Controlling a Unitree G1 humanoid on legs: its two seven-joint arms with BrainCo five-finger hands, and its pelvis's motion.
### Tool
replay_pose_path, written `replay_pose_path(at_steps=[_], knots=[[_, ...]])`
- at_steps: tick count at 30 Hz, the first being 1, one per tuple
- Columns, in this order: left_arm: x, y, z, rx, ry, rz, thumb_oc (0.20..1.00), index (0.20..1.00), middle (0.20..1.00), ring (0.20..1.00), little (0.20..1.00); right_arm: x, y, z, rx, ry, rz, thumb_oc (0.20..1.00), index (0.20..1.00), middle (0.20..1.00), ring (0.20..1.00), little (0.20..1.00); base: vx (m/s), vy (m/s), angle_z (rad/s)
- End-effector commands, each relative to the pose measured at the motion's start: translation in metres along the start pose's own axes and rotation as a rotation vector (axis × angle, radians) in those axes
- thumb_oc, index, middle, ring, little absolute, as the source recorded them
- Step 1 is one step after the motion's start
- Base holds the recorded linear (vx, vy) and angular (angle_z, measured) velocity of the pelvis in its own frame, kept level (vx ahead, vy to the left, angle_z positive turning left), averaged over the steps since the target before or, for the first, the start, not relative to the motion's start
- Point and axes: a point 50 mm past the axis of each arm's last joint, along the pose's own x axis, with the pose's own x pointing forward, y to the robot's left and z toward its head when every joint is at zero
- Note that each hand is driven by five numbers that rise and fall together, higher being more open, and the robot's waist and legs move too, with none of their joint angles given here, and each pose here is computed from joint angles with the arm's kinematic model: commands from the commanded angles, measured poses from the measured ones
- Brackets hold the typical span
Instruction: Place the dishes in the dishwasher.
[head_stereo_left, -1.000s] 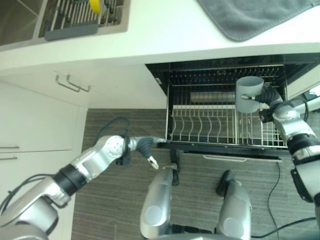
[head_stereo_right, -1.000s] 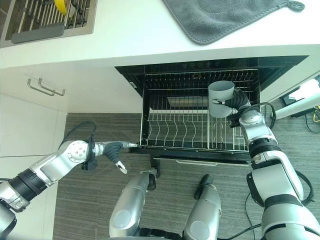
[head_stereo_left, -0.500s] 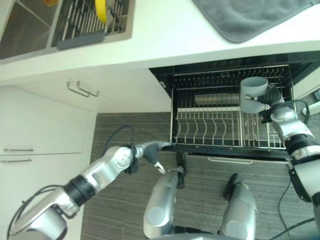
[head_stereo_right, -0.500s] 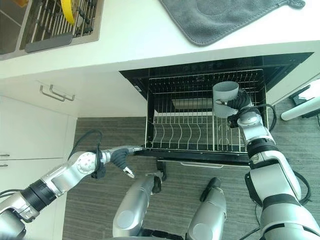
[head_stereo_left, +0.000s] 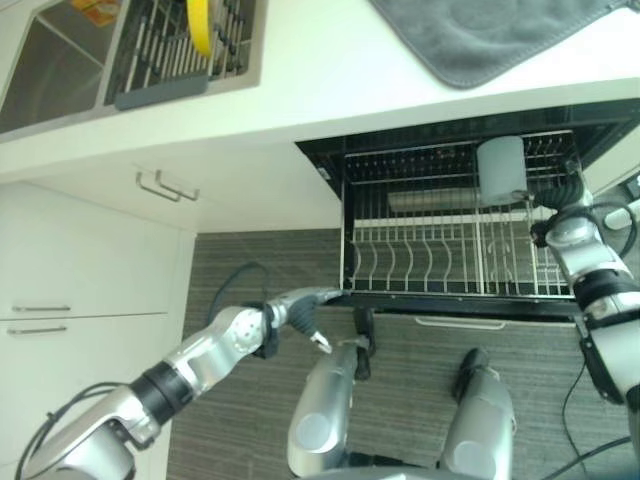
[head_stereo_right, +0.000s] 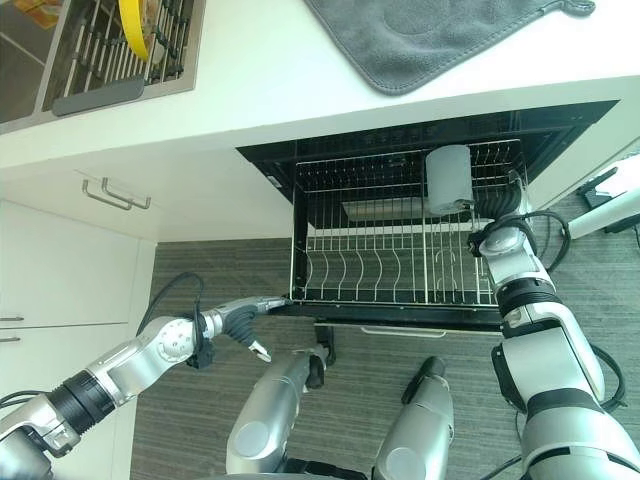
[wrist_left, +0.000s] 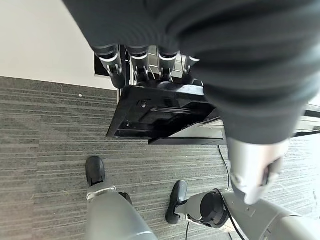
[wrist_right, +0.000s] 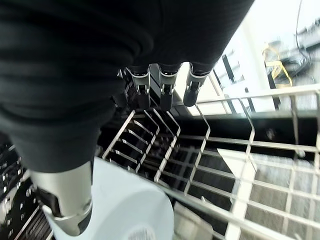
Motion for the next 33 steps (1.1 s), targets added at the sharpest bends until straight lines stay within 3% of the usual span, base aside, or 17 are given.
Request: replay_pose_path(at_steps=[1,5,10,19,26,32,33], knots=[[-0.003,-0.087,-0.005,-0.060,0.034,-0.267,1.000,1.000,1.000,1.000,1.000,0.008,-0.029,0.028,0.167,-0.116,-0.152,1.000,1.000,1.000,1.000,1.000,-0.01,0.046,0.00],[-0.002,-0.094,-0.006,-0.083,0.042,-0.240,1.000,1.000,1.000,1.000,1.000,-0.003,-0.010,0.033,0.590,-0.132,-0.065,1.000,1.000,1.000,1.000,1.000,-0.05,0.043,-0.06],[0.000,-0.098,-0.011,-0.097,0.080,-0.147,1.000,1.000,1.000,1.000,1.000,-0.027,0.025,0.033,0.784,-0.141,0.052,1.000,1.000,1.000,1.000,1.000,0.00,0.019,-0.09],[-0.013,-0.098,-0.028,-0.054,0.201,0.256,1.000,1.000,1.000,1.000,1.000,-0.096,0.085,-0.001,0.931,-0.072,0.232,1.000,1.000,1.000,1.000,1.000,0.02,-0.024,-0.04],[-0.037,-0.089,-0.038,-0.001,0.258,0.618,1.000,1.000,1.000,1.000,1.000,-0.149,0.107,-0.031,0.971,-0.063,0.429,1.000,1.000,1.000,1.000,1.000,0.04,-0.063,0.00],[-0.044,-0.093,-0.044,-0.086,0.275,0.799,1.000,1.000,1.000,1.000,1.000,-0.175,0.114,-0.033,0.933,-0.128,0.563,1.000,1.000,1.000,1.000,1.000,0.06,-0.026,-0.01],[-0.046,-0.089,-0.044,-0.142,0.252,0.895,1.000,1.000,1.000,1.000,1.000,-0.181,0.114,-0.034,0.940,-0.143,0.613,1.000,1.000,1.000,1.000,1.000,0.03,-0.059,-0.02]])
